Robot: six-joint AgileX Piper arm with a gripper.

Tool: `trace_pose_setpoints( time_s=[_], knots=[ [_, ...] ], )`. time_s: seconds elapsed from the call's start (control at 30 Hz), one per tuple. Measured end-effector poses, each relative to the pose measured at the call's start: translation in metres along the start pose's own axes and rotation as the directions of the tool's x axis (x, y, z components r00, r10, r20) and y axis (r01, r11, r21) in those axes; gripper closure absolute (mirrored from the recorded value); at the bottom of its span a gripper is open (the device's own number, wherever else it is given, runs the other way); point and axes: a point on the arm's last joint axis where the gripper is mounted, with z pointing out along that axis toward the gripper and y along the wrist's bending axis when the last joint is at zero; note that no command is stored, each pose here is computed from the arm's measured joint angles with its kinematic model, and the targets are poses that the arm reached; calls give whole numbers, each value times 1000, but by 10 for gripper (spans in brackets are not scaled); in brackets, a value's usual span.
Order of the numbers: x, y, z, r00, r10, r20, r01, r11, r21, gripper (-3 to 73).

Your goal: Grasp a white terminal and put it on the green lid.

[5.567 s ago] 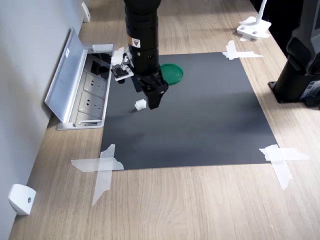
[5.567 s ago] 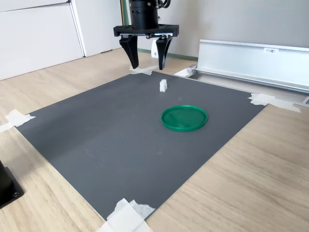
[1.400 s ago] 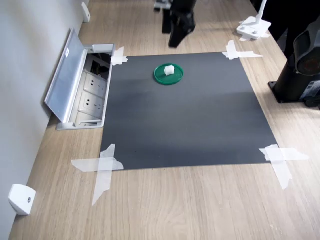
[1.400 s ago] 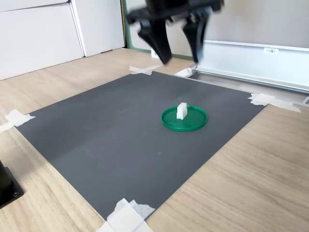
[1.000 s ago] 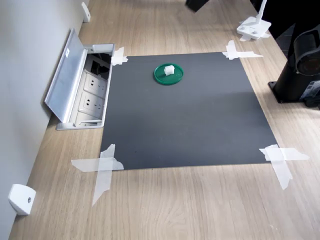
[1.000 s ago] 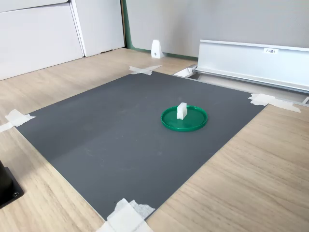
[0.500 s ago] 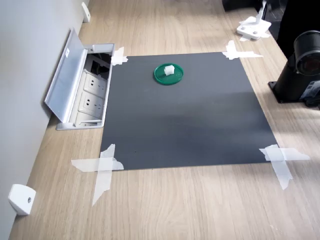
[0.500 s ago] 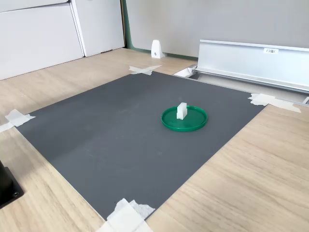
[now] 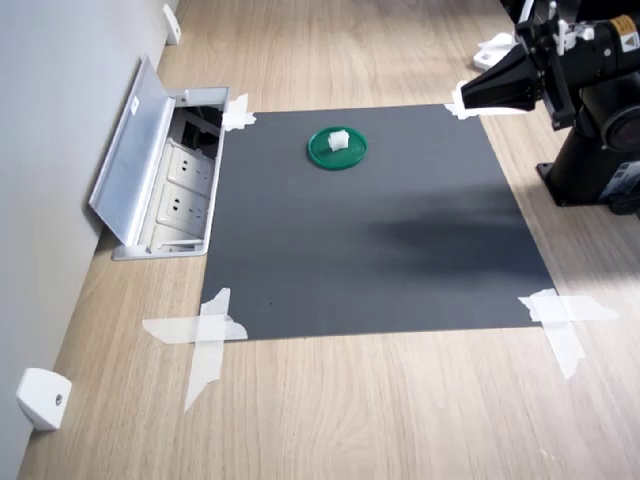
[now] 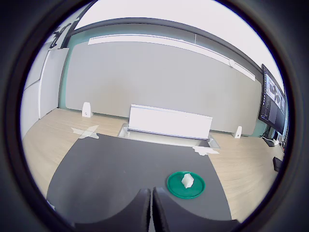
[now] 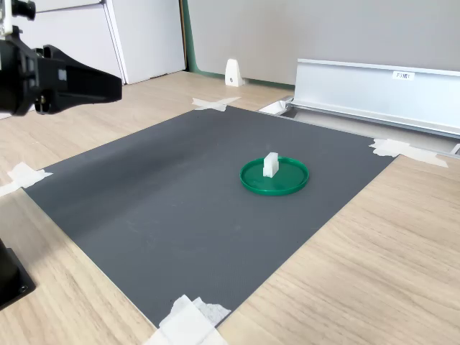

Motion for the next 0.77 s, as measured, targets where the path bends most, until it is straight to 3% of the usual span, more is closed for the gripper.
trace_pose_setpoints(
  time_s=[0.77],
  knots=[
    [1,-1,1,1000,-7,7,7,1000,7,702]
  ],
)
